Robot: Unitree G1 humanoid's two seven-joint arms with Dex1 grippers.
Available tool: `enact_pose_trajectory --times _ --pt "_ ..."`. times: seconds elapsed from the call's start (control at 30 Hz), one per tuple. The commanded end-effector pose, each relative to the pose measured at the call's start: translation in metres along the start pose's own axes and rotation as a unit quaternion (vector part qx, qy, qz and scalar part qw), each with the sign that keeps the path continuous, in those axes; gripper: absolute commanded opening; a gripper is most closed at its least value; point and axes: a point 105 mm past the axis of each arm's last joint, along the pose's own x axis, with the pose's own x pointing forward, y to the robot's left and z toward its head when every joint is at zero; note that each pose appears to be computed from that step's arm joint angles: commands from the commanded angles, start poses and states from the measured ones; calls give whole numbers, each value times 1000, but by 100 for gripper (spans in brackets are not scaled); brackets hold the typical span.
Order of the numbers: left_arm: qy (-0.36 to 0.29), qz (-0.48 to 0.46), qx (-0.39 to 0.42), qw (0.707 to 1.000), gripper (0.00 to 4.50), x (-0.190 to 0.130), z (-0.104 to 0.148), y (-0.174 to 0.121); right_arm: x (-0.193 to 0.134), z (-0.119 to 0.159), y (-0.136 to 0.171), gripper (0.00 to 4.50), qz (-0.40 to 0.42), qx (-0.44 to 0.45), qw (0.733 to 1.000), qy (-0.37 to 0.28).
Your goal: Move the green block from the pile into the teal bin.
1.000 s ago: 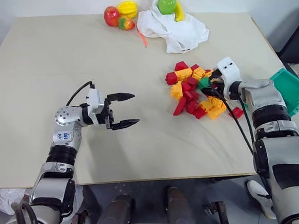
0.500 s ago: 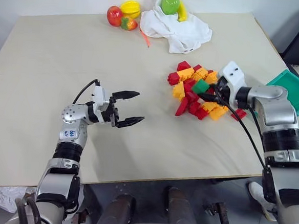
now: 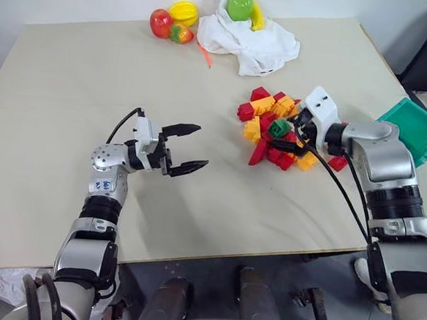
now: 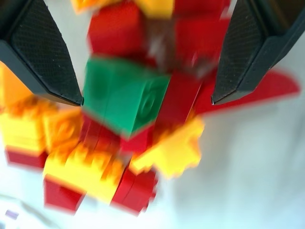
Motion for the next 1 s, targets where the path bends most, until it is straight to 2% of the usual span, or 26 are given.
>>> enact_pose_trajectory --times 0.03,0.2,0.33,0.43,0.63,0.67,0.93,1.0 --pt "-12 4 18 1000 450 2 8 3 8 8 -7 449 -10 -2 1000 -11" --pt "-13 11 22 1000 450 0 8 3 20 -3 -10 449 -8 10 1000 11" --pt "-11 22 24 999 450 -6 7 2 18 -16 -9 449 4 25 999 33" --pt "-11 28 23 999 450 -6 6 1 16 -15 -9 385 10 34 999 22" --pt "-15 29 19 999 450 -2 5 -1 8 -9 -11 184 9 40 999 1" --pt "-16 28 19 999 450 -2 5 0 6 -6 -11 163 9 40 999 -4" --pt "-20 17 21 999 450 10 7 1 -19 19 -15 160 -2 16 999 -47" --pt "-17 -12 27 999 450 26 5 -7 -39 32 -17 159 -12 -3 998 -64"
